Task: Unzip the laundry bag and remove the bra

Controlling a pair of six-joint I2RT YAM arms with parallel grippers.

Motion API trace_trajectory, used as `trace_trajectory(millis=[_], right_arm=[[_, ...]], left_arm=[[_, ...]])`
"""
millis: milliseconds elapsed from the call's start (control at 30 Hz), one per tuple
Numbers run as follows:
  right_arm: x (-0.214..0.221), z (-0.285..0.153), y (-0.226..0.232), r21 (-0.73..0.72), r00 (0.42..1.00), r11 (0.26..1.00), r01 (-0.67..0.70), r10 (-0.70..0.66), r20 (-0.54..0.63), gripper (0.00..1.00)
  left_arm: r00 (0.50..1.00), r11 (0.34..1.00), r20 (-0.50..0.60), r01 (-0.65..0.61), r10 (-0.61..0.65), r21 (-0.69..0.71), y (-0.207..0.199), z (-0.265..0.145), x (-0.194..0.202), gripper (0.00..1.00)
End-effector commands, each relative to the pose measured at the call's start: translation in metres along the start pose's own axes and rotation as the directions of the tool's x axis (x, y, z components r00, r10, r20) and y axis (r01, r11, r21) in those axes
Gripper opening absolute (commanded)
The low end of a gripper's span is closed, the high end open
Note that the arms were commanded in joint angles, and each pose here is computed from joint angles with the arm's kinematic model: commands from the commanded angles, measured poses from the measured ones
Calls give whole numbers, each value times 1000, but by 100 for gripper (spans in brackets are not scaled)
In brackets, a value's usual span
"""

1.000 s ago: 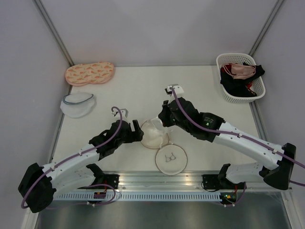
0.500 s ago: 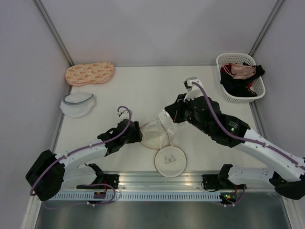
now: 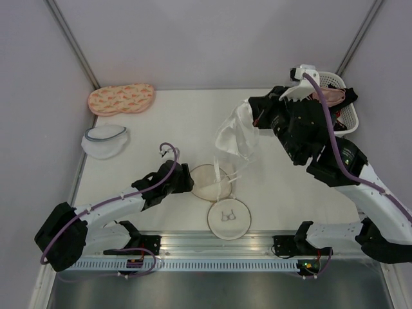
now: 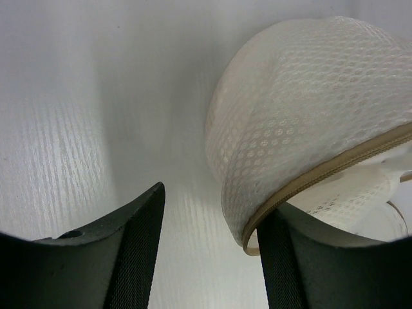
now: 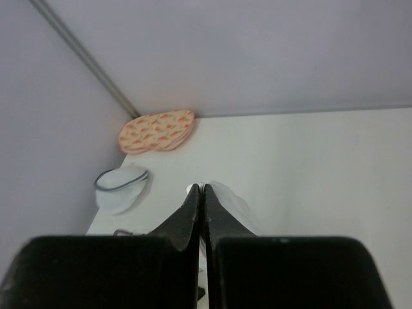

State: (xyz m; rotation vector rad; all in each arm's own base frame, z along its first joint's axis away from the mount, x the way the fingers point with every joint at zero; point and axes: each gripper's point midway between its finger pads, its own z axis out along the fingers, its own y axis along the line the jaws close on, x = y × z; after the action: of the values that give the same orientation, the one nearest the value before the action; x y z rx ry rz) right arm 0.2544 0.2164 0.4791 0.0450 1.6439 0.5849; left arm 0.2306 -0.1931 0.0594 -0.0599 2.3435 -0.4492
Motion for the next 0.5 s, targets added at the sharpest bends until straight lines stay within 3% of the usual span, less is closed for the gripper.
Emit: trace_trajectory(millis=[0, 167, 367, 433, 467], right_arm=[[-12, 23, -51, 268, 991, 955, 128, -133, 1, 0], [-36, 61, -95, 409, 988, 905, 122, -148, 34, 0], [-117, 79, -155, 503, 974, 864, 32, -140, 179, 0], [-124, 94, -173, 534, 975, 844, 45, -153, 161, 0], [-151, 88, -179, 531, 963, 847, 20, -159, 216, 0]], left_arm=[[999, 996, 45, 14, -18, 88, -22, -7, -18, 61], [998, 994, 48, 25, -31, 110, -23, -13, -17, 61], [998, 991, 48, 38, -44, 128, -23, -21, -15, 60], [998, 990, 43, 41, -47, 134, -24, -22, -15, 60], [998, 989, 44, 43, -50, 142, -25, -23, -16, 60]])
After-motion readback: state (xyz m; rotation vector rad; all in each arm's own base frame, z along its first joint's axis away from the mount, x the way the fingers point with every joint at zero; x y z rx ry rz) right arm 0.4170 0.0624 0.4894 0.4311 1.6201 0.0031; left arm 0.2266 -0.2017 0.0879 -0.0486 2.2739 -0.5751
